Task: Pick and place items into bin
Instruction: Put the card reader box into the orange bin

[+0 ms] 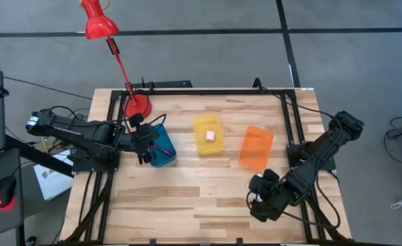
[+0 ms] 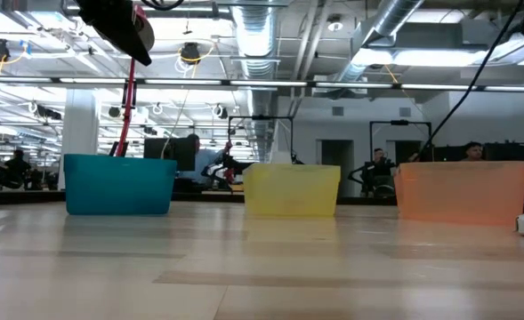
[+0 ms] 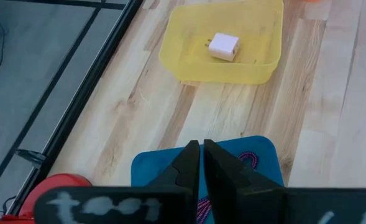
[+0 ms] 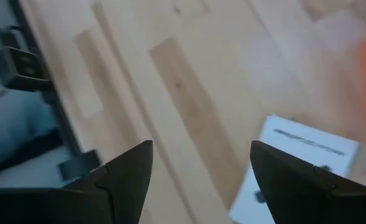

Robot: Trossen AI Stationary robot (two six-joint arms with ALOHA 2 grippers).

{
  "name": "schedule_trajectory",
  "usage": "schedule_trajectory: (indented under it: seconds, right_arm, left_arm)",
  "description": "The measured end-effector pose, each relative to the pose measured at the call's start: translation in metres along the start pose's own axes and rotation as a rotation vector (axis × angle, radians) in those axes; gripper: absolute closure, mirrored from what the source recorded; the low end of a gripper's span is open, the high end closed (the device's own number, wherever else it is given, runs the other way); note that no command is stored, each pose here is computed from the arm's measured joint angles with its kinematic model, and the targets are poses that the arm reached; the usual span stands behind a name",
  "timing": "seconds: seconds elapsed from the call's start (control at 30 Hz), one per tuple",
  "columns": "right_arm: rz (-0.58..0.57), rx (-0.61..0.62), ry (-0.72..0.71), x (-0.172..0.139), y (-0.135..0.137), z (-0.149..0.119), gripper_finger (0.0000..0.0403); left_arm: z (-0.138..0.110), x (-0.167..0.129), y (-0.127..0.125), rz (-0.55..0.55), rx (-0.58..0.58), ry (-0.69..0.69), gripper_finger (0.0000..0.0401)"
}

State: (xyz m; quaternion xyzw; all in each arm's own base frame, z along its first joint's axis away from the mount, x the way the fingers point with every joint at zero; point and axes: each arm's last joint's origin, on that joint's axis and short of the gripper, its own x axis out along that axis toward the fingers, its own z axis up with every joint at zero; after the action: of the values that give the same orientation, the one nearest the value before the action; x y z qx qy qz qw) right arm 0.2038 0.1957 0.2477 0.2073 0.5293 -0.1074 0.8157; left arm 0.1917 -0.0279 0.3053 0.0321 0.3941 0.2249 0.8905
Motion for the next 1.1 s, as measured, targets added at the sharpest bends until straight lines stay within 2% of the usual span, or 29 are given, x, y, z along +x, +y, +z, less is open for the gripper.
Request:
schedule_trajectory:
  seconds: [0.23,0.4,0.5,0.57,0.77,0.83,0.93,1.1]
  right_arm:
    - [0.068,0.004,0.072,0.0,0.005,-0.002,0.0137]
    - [0.063,-0.059,0.123,0.0,0.004,-0.013,0.0137]
    - [-0.006,-0.069,0.144,0.018,0.002,-0.026,0.0137]
    - [-0.062,-0.072,0.209,0.033,0.001,-0.037,0.0137]
    - [-0.226,-0.067,0.561,0.077,-0.002,-0.06,0.0137]
    - [-0.287,-0.065,0.597,0.087,-0.006,-0.061,0.0137]
    - [-0.303,-0.087,0.615,0.098,-0.008,-0.06,0.0137]
    - [-0.33,-0.051,0.677,0.097,-0.007,-0.055,0.0137]
  left_arm:
    - [0.0,0.0,0.0,0.0,0.001,0.0,0.039]
    - [0.0,0.0,0.0,0.0,0.001,0.0,0.039]
    - [0.0,0.0,0.0,0.0,0.001,0.001,0.039]
    - [0.0,0.0,0.0,0.0,0.001,0.0,0.039]
    - [0.0,0.0,0.0,0.001,0.001,0.0,0.039]
    - [0.0,0.0,0.0,0.001,0.002,0.0,0.039]
    - [0.0,0.0,0.0,0.001,0.002,0.0,0.039]
    - [0.0,0.0,0.0,0.002,-0.012,-0.001,0.039]
